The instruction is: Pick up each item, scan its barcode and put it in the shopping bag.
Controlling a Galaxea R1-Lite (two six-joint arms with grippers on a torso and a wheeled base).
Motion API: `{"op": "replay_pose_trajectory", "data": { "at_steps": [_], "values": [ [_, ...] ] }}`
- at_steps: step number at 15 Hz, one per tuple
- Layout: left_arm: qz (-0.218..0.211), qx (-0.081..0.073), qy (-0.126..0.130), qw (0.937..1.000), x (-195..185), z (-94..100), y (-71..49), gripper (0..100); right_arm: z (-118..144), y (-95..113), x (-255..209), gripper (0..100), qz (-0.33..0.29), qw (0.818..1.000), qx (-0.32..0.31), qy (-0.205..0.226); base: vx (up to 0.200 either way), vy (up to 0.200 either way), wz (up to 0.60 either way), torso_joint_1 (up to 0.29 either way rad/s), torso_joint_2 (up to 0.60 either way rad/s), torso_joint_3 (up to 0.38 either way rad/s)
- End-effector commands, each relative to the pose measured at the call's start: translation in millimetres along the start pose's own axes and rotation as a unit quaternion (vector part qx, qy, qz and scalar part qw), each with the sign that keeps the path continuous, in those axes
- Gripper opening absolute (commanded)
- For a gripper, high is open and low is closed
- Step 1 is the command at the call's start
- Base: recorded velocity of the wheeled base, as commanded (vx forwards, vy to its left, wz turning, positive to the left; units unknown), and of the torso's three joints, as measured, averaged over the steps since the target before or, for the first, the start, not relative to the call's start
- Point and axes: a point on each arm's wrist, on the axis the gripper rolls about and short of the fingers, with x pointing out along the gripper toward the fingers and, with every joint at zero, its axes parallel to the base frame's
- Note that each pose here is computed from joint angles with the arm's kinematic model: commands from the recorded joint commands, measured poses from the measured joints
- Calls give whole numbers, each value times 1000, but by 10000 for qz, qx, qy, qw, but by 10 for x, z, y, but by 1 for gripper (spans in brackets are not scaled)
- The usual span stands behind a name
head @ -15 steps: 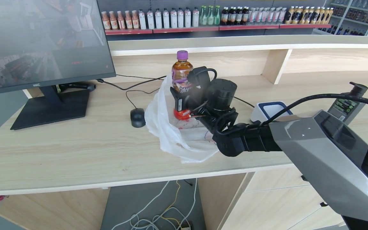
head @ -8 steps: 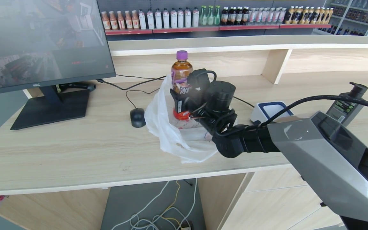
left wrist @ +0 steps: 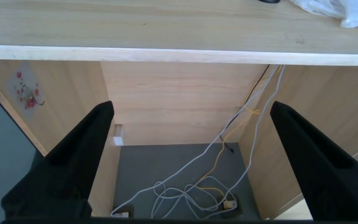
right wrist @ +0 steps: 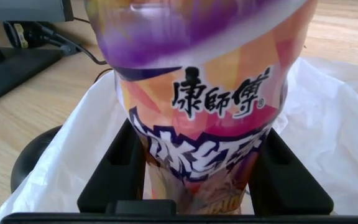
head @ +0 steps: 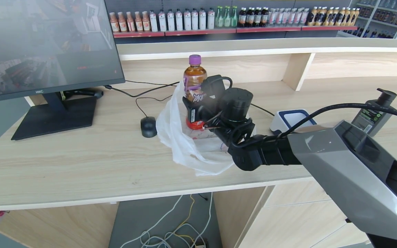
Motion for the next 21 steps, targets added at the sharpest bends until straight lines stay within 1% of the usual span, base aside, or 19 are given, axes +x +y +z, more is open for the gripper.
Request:
{"op": "replay_pose_trajectory", "data": {
  "at_steps": [1, 2, 9, 10, 13, 14, 16, 19, 20, 21],
  "values": [
    [8, -3, -3, 10000, 0, 0, 0, 100, -7, 10, 0, 0, 12, 10000, 0, 5, 0, 0, 0, 0, 0, 0],
    [0, -3, -3, 10000, 0, 0, 0, 100, -7, 10, 0, 100, 12, 10000, 0, 5, 0, 0, 0, 0, 0, 0],
    [0, -3, -3, 10000, 0, 0, 0, 100, 137, -24, -11, 100, -4, 9998, -72, -194, 0, 0, 0, 0, 0, 0],
    [0, -3, -3, 10000, 0, 0, 0, 100, 209, -31, -26, 100, -21, 9992, -125, -369, 0, 0, 0, 0, 0, 0],
    [8, -3, -3, 10000, 0, 0, 0, 100, 295, -39, -51, 100, -60, 9969, -127, -779, 0, 0, 0, 0, 0, 0],
    [0, -3, -3, 10000, 0, 0, 0, 100, 397, -42, -76, 100, -65, 9960, -147, -877, 0, 0, 0, 0, 0, 0],
    [8, -3, -3, 10000, 0, 0, 0, 100, 456, -50, -126, 100, -67, 9960, -170, -877, 0, 0, 0, 0, 0, 0],
    [0, -3, -3, 10000, 0, 0, 0, 100, 616, -62, -208, 100, -76, 9952, -166, -960, 0, 0, 0, 0, 0, 0],
    [8, -3, -3, 10000, 0, 0, 0, 100, 637, -75, -249, 100, -82, 9946, -164, -1021, 0, 0, 0, 0, 0, 0],
    [0, -3, -3, 10000, 0, 0, 0, 100, 598, -78, -315, 100, -84, 9941, -136, -1074, 0, 0, 0, 0, 0, 0]
  ]
}}
